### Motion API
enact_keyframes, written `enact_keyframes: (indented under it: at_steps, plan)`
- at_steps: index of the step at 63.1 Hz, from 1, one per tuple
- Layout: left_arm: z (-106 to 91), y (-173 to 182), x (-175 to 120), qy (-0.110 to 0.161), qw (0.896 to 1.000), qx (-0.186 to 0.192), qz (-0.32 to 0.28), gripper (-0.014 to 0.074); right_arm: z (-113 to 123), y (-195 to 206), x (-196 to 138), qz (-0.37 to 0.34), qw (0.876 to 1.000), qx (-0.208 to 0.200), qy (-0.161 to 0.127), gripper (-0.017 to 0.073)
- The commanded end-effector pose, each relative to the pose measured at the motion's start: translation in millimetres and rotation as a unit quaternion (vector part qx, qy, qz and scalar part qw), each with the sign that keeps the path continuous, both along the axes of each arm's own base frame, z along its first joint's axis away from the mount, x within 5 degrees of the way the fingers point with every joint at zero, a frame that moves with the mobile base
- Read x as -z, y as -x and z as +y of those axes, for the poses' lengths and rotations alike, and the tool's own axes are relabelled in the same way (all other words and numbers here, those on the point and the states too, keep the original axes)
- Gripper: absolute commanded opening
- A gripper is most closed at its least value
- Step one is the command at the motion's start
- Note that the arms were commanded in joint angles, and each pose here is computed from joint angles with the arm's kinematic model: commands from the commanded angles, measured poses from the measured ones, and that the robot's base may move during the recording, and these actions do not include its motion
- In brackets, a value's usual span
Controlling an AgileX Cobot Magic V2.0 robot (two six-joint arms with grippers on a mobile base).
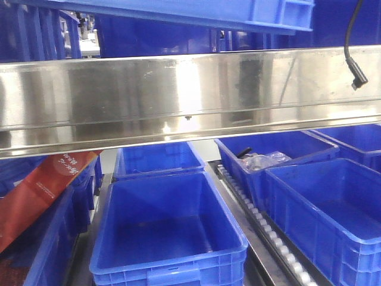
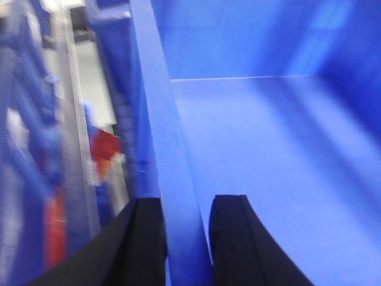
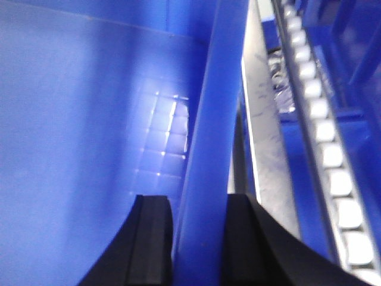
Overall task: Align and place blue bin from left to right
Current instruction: 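Move up to the rack and hold the bin above the roller shelf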
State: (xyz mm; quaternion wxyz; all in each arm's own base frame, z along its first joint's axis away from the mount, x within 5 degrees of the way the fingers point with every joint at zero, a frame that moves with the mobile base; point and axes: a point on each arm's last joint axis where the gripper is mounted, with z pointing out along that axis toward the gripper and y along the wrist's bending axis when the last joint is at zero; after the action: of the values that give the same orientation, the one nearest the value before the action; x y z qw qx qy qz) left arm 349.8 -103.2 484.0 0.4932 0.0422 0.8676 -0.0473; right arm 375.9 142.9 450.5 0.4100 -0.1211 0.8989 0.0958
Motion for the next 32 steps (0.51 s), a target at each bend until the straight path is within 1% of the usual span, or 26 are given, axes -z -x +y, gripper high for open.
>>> enact_keyframes:
  at_steps: [1, 8, 12, 18, 24, 28, 32]
  plan:
    - [-11.0, -1, -10, 0.059, 0.997, 0.028, -0.038, -0.0019, 1, 4, -33, -0.109, 0.993, -0.011, -0.032, -0.0076]
    - [-14.3, -11, 0, 0.055, 0.998, 0.028, -0.025, -0.0019, -1, -2, -34, -0.136, 0.990, -0.003, -0.023, -0.0076]
    - [-16.2, -16, 6, 0.052, 0.998, 0.027, -0.017, -0.0019, -4, -8, -33, -0.147, 0.989, 0.003, -0.026, -0.0076]
    - [-18.5, -24, 14, 0.056, 0.998, 0.021, -0.010, -0.0019, -11, -18, -31, -0.166, 0.986, 0.014, -0.031, -0.0076]
    - [-19.7, -32, 20, 0.047, 0.999, 0.019, -0.013, -0.0019, -16, -29, -26, -0.176, 0.983, 0.023, -0.035, -0.0076]
    - [-20.0, -35, 23, 0.040, 0.999, 0.017, -0.015, -0.0019, -14, -33, -22, -0.173, 0.984, 0.023, -0.034, -0.0076]
    - [-19.1, -38, 26, 0.028, 0.999, 0.012, -0.015, -0.0019, -12, -38, -16, -0.167, 0.985, 0.021, -0.039, -0.0076]
